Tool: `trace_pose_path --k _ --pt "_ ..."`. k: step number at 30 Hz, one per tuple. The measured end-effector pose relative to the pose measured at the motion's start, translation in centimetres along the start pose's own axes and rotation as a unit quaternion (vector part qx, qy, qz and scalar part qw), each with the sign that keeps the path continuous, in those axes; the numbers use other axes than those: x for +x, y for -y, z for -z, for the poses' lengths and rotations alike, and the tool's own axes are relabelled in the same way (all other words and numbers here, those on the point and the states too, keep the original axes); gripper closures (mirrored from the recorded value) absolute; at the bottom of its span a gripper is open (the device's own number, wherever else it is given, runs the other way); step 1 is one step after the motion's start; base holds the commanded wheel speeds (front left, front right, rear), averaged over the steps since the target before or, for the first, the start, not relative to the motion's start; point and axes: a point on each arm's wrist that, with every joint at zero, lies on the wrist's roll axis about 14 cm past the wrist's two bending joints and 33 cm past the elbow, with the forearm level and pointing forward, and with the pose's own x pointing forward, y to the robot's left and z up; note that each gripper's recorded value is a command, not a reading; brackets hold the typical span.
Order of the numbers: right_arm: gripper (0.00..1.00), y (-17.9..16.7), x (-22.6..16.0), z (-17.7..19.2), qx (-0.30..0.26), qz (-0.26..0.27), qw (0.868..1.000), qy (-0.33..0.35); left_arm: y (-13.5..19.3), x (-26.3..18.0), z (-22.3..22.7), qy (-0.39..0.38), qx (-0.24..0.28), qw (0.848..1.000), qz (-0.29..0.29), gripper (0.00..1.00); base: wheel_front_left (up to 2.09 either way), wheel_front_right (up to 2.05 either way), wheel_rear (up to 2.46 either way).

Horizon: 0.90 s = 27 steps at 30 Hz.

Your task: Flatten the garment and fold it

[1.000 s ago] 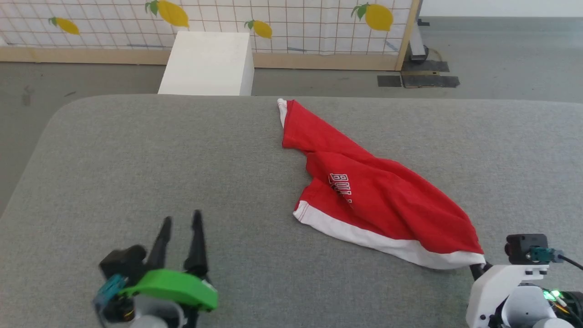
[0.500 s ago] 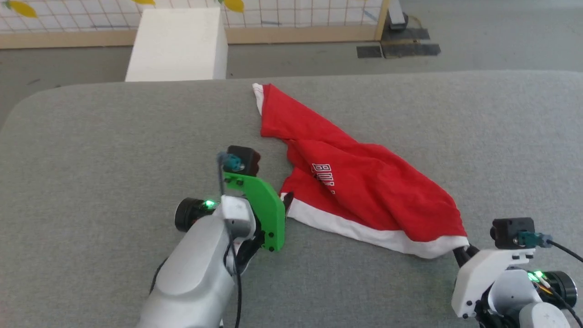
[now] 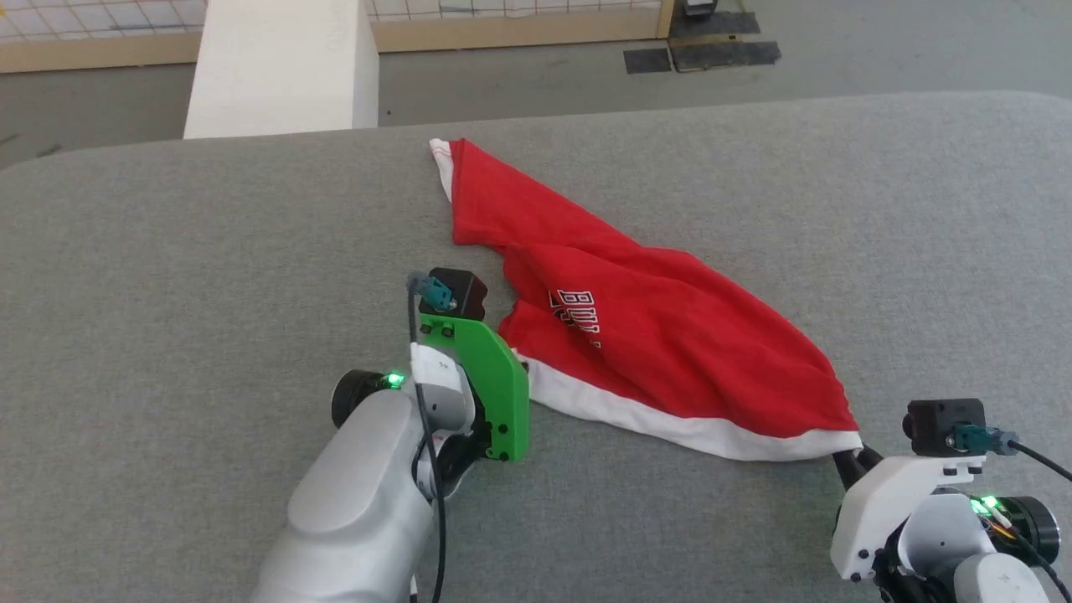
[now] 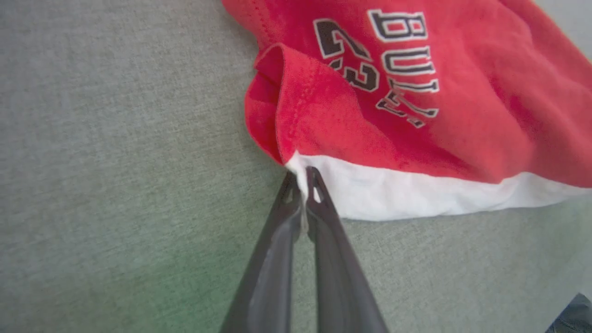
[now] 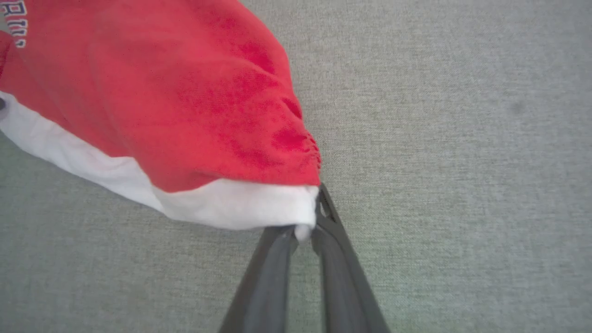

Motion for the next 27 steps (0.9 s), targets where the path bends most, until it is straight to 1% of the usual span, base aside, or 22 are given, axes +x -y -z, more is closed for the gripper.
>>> trace_pose_path --k 1,4,5,6,7,9,12,15,17,18,20,24,27 --pt "1.0 -0.1 0.0 -0.1 0.0 -0.001 1.0 0.002 0.1 -0.2 -0.3 0.007 -0.005 1.0 0.003 1.0 0.0 0.0 0.0" --pt "1.0 -0.7 -0.2 -1.1 0.016 -0.015 1.0 0.017 0.6 -1.7 -2.3 0.054 -0.046 0.997 0.025 1.0 0.0 0.0 0.0" --pt "1.0 -0.9 -0.2 -1.5 0.027 -0.022 0.999 0.022 0.8 -2.3 -3.0 0.069 -0.061 0.995 0.033 1.0 0.0 0.0 0.0" --pt "1.0 -1.3 -0.3 -2.3 0.051 -0.034 0.998 0.033 1.0 -3.2 -4.1 0.093 -0.087 0.991 0.05 1.0 0.0 0.0 0.0" --pt "1.0 -1.6 -0.5 -3.3 0.079 -0.049 0.995 0.046 1.2 -4.1 -5.3 0.115 -0.109 0.985 0.066 1.0 0.0 0.0 0.0" --pt "1.0 -2.4 -0.8 -5.6 0.125 -0.081 0.986 0.072 1.4 -6.0 -7.7 0.158 -0.136 0.974 0.087 1.0 0.0 0.0 0.0" --pt "1.0 -4.1 -1.8 -10.3 0.162 -0.135 0.971 0.116 1.5 -9.5 -11.4 0.224 -0.158 0.955 0.11 1.0 0.0 0.0 0.0" --pt "1.0 -5.6 -3.7 -15.9 0.163 -0.182 0.955 0.166 1.7 -13.5 -15.5 0.293 -0.154 0.935 0.124 1.0 0.0 0.0 0.0" --pt "1.0 -6.4 -5.5 -19.8 0.16 -0.212 0.943 0.2 2.0 -16.6 -18.4 0.341 -0.139 0.921 0.13 1.0 0.0 0.0 0.0" --pt "1.0 -6.8 -6.3 -21.1 0.158 -0.225 0.938 0.211 2.1 -18.0 -19.6 0.362 -0.132 0.913 0.131 1.0 0.0 0.0 0.0" --pt "1.0 -7.6 -8.2 -24.2 0.153 -0.253 0.926 0.235 2.4 -21.5 -22.3 0.414 -0.119 0.892 0.136 1.0 0.0 0.0 0.0" --pt "1.0 -9.1 -11.4 -28.1 0.139 -0.297 0.907 0.263 3.1 -27.2 -25.9 0.488 -0.093 0.857 0.135 1.0 0.0 0.0 0.0" --pt "1.0 -10.3 -13.1 -29.9 0.122 -0.319 0.901 0.268 3.4 -30.2 -27.6 0.524 -0.071 0.84 0.12 1.0 0.0 0.0 0.0"
